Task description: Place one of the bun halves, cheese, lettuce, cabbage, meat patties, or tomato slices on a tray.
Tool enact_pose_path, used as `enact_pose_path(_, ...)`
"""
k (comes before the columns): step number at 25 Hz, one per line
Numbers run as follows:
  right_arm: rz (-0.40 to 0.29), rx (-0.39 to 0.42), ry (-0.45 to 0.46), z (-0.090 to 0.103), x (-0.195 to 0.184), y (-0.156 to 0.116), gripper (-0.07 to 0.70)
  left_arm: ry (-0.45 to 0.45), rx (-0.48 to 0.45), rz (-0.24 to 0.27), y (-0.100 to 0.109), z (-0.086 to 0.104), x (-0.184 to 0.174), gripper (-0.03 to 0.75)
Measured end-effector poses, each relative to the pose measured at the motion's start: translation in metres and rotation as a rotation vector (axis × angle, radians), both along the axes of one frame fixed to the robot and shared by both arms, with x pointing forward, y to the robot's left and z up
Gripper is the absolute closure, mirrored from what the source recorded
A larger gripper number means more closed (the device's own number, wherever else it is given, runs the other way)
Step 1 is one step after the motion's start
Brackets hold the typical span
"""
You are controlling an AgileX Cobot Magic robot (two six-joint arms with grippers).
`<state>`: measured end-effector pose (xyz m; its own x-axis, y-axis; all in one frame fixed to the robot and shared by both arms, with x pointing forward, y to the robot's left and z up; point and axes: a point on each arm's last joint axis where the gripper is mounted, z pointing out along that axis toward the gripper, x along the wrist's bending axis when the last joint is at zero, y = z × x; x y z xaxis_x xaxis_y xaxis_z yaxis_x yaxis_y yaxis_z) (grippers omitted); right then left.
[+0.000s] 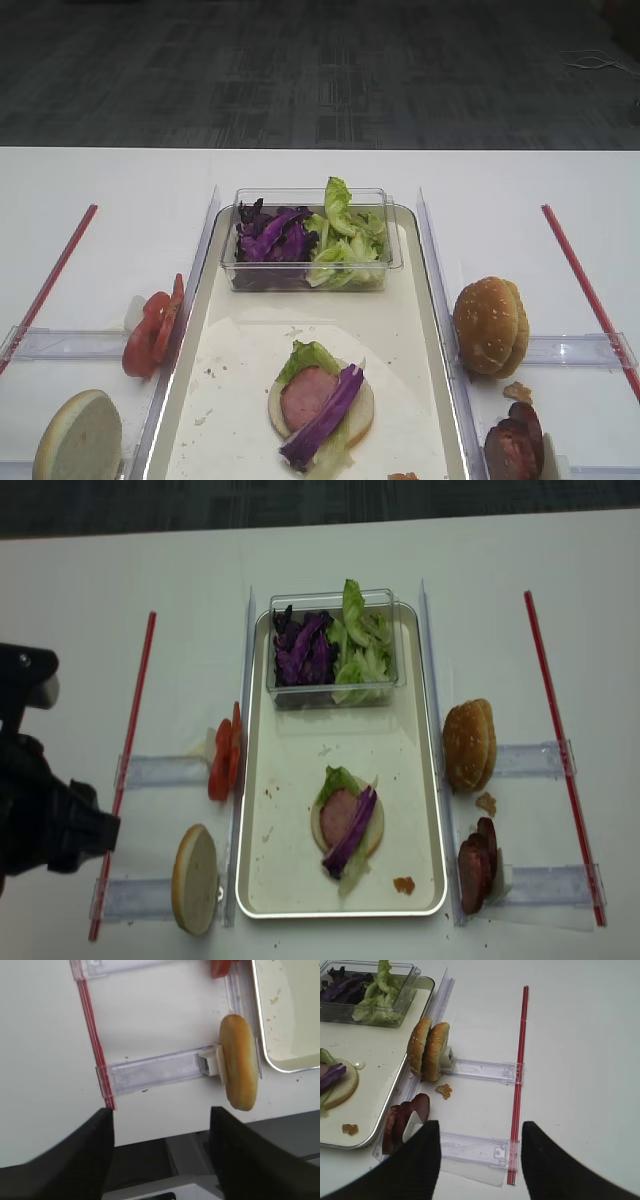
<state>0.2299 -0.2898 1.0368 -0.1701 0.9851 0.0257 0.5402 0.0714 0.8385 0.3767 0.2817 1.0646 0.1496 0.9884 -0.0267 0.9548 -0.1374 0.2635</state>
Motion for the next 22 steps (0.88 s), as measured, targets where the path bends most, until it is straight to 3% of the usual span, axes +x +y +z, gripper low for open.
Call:
enact_pose_path(13,0.0,0.0,0.0,0.0,0.0,0.0,0.241,-0.037,-0.006,0.0,0.005,-0.022,-0.045,0.315)
enact_pose_path(22,0.0,0.0,0.0,0.0,0.0,0.0,0.241,-0.104,-0.014,0.0,0.007,-0.021,-0.061,0.315)
